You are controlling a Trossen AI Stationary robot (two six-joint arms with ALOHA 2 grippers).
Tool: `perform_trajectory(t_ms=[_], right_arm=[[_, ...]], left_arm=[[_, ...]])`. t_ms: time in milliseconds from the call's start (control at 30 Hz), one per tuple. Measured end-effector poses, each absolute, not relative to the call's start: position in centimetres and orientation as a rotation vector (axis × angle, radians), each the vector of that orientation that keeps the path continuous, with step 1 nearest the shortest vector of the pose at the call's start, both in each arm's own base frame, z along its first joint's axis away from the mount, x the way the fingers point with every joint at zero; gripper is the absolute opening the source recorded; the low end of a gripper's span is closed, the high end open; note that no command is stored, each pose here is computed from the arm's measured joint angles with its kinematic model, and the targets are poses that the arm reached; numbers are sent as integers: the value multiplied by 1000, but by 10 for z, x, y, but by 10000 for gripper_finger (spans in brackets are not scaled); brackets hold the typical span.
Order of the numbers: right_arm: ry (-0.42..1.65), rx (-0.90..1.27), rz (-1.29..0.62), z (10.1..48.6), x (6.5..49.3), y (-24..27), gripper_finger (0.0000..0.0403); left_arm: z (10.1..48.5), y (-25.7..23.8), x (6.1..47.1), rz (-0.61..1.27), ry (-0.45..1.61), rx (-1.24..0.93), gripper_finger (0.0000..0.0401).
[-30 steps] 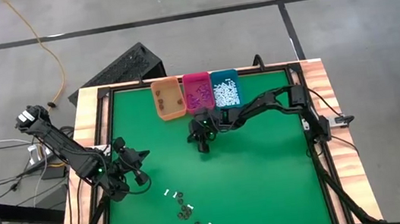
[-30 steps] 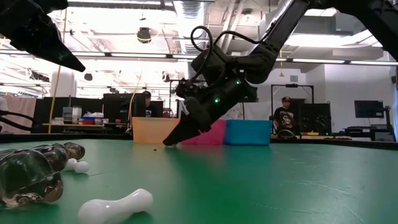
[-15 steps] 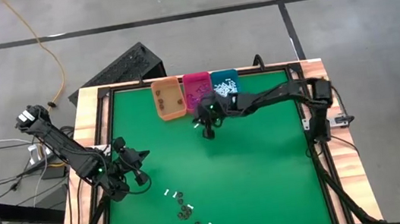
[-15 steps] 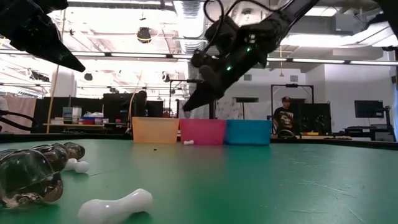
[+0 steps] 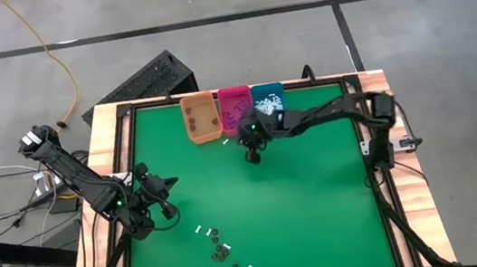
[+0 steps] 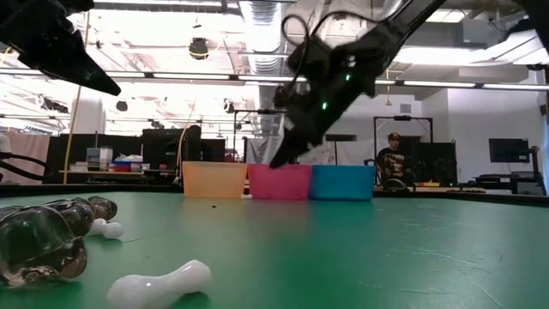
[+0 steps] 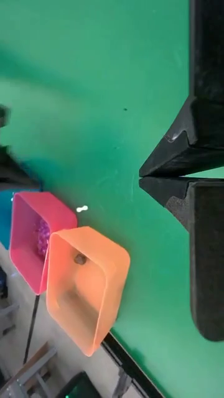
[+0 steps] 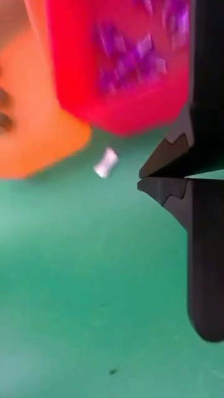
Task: Sort Halloween decoration
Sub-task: Put the white bone toy into the blue bin
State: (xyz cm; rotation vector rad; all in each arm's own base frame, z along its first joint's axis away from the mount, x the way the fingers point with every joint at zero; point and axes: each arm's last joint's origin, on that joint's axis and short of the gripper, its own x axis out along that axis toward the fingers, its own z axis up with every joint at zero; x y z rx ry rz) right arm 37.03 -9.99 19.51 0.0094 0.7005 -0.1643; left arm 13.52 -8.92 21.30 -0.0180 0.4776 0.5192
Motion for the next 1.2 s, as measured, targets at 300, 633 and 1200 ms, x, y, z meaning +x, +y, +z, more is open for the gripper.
perform_trajectory(t_ms=[300,633,1200], right_arm=[[722,-60,-288,160,414,-84,21],[723,-137,-395,159,454,-95,19],[797,-89,-439,154,448,-115,19]], left_arm=[[214,-87,136,556,448,-37,0],[213,-77,141,617,463,-40,0],[213,-77,141,618,471,-42,0]])
